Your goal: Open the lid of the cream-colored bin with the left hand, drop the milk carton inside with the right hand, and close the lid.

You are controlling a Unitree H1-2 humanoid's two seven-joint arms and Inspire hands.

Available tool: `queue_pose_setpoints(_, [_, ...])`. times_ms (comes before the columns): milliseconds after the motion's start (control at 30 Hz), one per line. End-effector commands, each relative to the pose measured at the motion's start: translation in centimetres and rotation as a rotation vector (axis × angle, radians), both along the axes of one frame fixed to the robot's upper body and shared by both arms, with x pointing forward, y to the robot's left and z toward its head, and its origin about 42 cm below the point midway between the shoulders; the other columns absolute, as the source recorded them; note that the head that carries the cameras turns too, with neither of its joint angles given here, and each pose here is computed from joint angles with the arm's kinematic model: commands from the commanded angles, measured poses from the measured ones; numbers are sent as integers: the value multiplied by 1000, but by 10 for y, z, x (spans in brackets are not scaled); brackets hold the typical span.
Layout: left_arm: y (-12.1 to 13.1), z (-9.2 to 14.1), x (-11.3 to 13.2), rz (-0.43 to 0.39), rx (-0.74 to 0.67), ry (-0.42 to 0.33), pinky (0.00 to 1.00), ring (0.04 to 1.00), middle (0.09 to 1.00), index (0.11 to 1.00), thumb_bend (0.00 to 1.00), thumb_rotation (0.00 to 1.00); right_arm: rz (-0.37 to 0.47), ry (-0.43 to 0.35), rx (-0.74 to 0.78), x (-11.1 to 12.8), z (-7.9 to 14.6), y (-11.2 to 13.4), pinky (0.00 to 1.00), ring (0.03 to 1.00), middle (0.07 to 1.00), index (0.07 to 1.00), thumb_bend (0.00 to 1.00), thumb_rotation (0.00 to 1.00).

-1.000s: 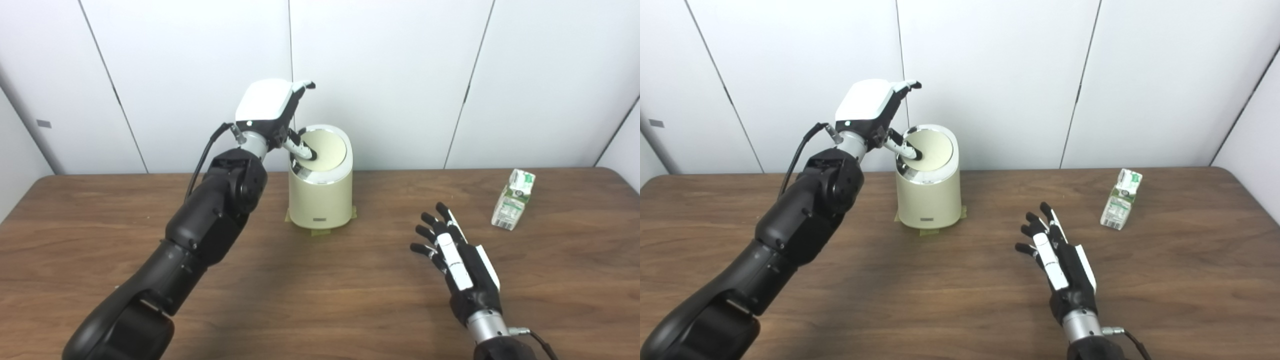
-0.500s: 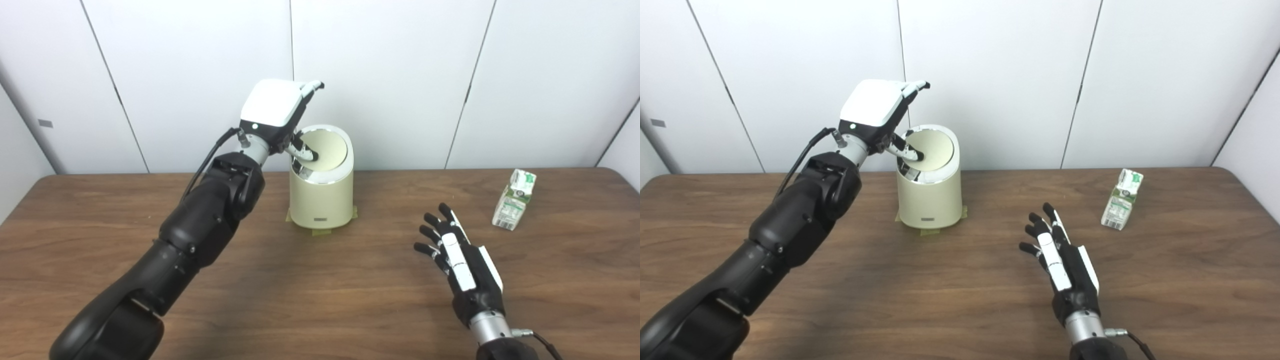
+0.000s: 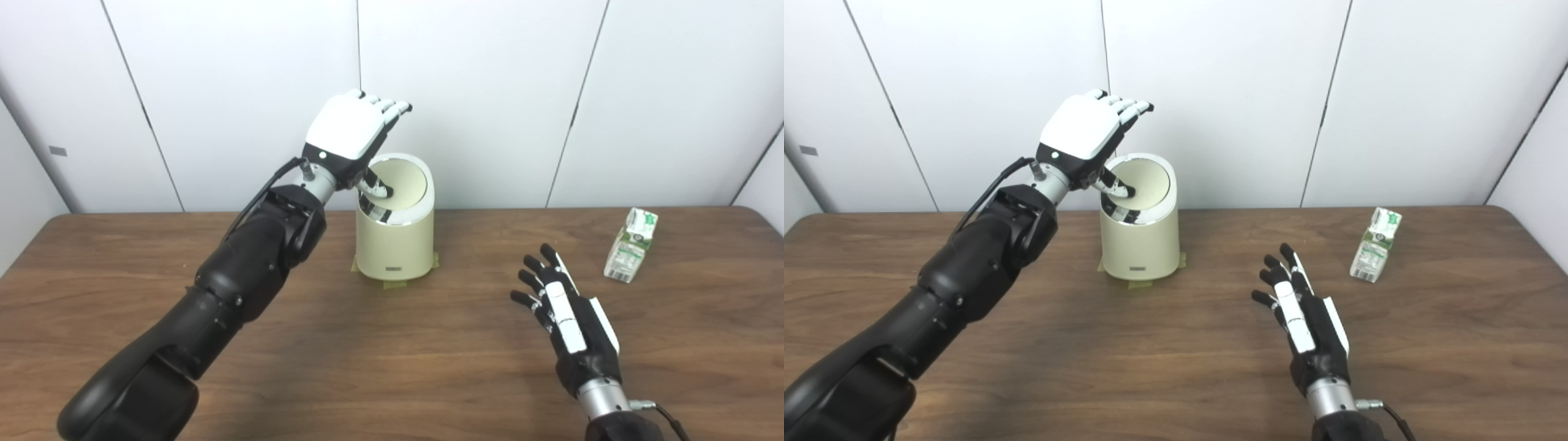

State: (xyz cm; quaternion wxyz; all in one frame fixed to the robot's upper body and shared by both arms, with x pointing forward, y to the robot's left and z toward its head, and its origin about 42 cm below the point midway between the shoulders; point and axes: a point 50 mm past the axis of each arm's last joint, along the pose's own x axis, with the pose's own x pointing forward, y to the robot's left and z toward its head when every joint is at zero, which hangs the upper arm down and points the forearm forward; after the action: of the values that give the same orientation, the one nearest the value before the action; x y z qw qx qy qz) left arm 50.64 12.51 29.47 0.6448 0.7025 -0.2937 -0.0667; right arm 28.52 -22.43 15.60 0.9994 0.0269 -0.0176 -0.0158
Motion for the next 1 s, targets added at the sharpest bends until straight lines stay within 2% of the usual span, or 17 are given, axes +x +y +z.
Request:
queue_pose_setpoints(0, [-3,19,5,-1,22,-39,916,874,876,910,1000,81,14,-76,7,10,17,2,792,900,926,982,607,825])
queue_pose_setpoints(200, [-7,18,6,-3,17,-39,893,863,869,904,1000,122,14,-80,-2,10,15,3,790,897,923,985,620,828])
queue_pose_setpoints(300, [-6,25,3,-6,-78,-30,856,854,861,899,972,106,9,-81,2,10,14,2,789,907,925,987,639,822])
queue_pose_setpoints(333, [-4,32,0,1,-166,-18,848,854,861,896,958,99,7,-80,5,10,14,2,790,909,925,987,643,819])
queue_pose_setpoints(400, [0,45,-5,1,-336,5,737,820,846,860,777,108,6,-79,7,10,15,1,780,903,926,982,648,818])
queue_pose_setpoints(433, [2,54,-8,9,-443,15,724,816,844,855,755,107,6,-79,5,10,15,1,779,903,926,981,649,819])
queue_pose_setpoints(500, [6,67,-13,21,-611,34,681,787,807,817,646,113,1,-79,7,10,15,-1,773,901,926,978,638,819])
queue_pose_setpoints(533, [10,77,-18,23,-721,37,621,731,766,785,593,111,-3,-76,7,11,14,-1,770,898,924,975,644,814])
queue_pose_setpoints(567, [14,85,-23,18,-815,35,621,731,766,785,593,111,-5,-75,4,11,14,-2,770,898,924,975,644,814])
queue_pose_setpoints(600, [17,90,-27,14,-874,34,556,673,729,752,563,111,-6,-74,3,11,14,-3,770,899,926,974,646,812])
queue_pose_setpoints(633, [22,92,-33,0,-957,43,534,653,716,741,553,111,-8,-73,1,11,14,-4,769,900,927,974,647,810])
queue_pose_setpoints(733, [39,86,-51,-8,-1096,86,449,587,673,709,462,190,-13,-71,4,11,15,-6,767,898,924,964,653,771])
queue_pose_setpoints(800, [48,77,-63,19,-1143,117,567,654,695,723,386,351,-16,-71,6,11,16,-8,772,901,925,954,627,728])
queue_pose_setpoints(833, [54,70,-71,26,-1179,138,588,666,699,725,373,380,-17,-75,4,10,16,-9,773,901,925,952,622,720])
queue_pose_setpoints(900, [62,59,-84,34,-1222,166,639,695,709,737,282,474,-21,-79,7,9,17,-11,772,898,924,938,593,674])
queue_pose_setpoints(967, [71,46,-96,43,-1257,189,647,703,716,745,253,541,-34,-84,3,8,19,-14,774,896,923,930,565,642])
